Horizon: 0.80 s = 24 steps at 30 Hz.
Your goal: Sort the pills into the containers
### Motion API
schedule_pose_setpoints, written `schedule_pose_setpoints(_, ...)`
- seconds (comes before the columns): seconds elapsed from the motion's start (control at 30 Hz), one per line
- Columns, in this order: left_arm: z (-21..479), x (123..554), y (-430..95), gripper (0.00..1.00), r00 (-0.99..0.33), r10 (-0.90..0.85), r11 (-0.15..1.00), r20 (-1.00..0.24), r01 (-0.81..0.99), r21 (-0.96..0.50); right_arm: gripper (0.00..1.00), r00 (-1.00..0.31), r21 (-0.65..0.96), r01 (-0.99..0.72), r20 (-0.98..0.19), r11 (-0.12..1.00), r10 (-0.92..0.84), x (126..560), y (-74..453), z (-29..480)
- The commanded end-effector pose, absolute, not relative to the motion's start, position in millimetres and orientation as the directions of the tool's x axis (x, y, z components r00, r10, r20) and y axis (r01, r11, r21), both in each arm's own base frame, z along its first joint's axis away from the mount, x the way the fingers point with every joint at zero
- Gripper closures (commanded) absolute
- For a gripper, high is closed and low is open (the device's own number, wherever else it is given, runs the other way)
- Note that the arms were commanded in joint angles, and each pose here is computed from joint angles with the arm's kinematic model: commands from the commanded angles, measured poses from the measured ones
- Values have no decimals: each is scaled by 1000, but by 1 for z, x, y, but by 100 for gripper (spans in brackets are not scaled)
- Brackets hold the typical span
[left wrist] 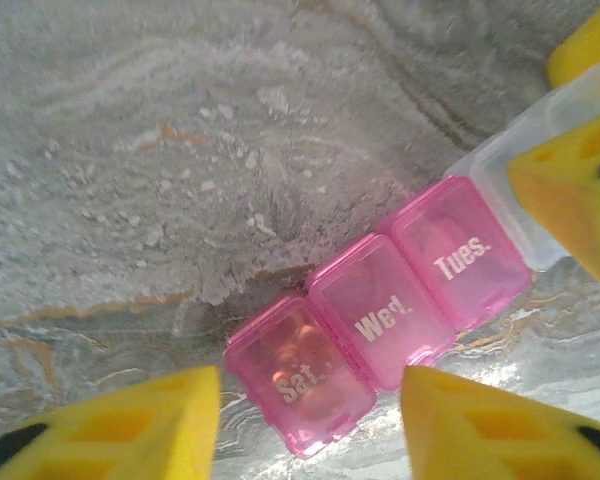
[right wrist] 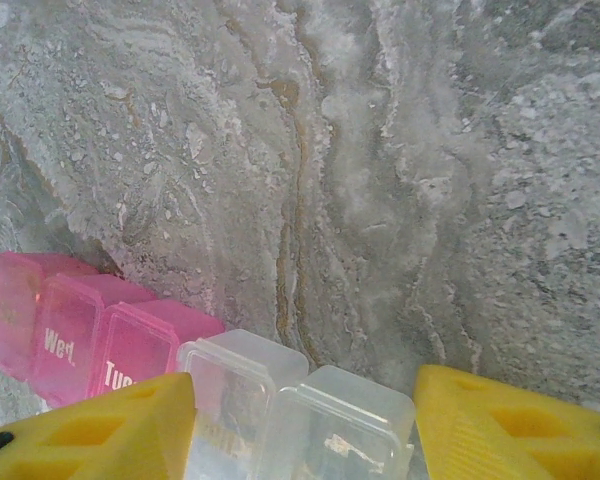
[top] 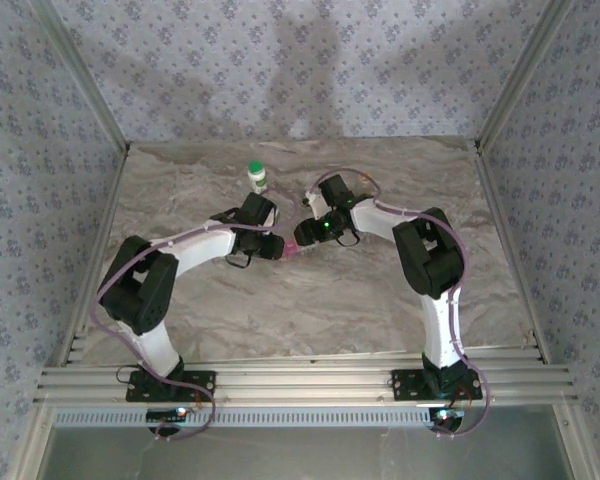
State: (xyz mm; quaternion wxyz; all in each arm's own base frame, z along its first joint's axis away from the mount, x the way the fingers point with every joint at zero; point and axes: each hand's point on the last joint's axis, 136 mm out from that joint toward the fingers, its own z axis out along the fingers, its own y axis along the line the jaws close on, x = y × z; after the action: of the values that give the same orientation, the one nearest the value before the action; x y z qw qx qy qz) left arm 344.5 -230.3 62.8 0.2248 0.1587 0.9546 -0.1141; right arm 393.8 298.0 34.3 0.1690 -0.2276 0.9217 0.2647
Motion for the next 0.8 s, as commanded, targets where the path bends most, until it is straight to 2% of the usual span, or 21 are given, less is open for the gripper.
schedule_pose_setpoints(0.0,97,356,-230,43,-740,356,876,-571,477,-71,40,-905,441,-424,-232,791,-356,356,279,-11)
schedule_pose_setpoints(0.13,106,363,-230,41,-612,459,798,-644,602,-4,41,-909,447,-417,-224,791,-352,354,277,-13)
schedule_pose_setpoints(0.2,107,353,-245,40,-462,548,671,-697,740,37,41,-912,454,-411,-220,791,-347,355,276,-13)
schedule_pose_setpoints(0.27,106,348,-252,39,-388,590,597,-708,800,60,41,-913,459,-409,-220,789,-345,356,276,-13)
schedule_pose_setpoints(0.63,66,347,-253,38,-343,789,420,-509,907,40,43,-918,494,-396,-201,774,-342,352,276,-15)
schedule_pose_setpoints(0.77,58,346,-256,38,-337,805,400,-489,916,26,43,-921,499,-389,-193,775,-338,351,274,-17)
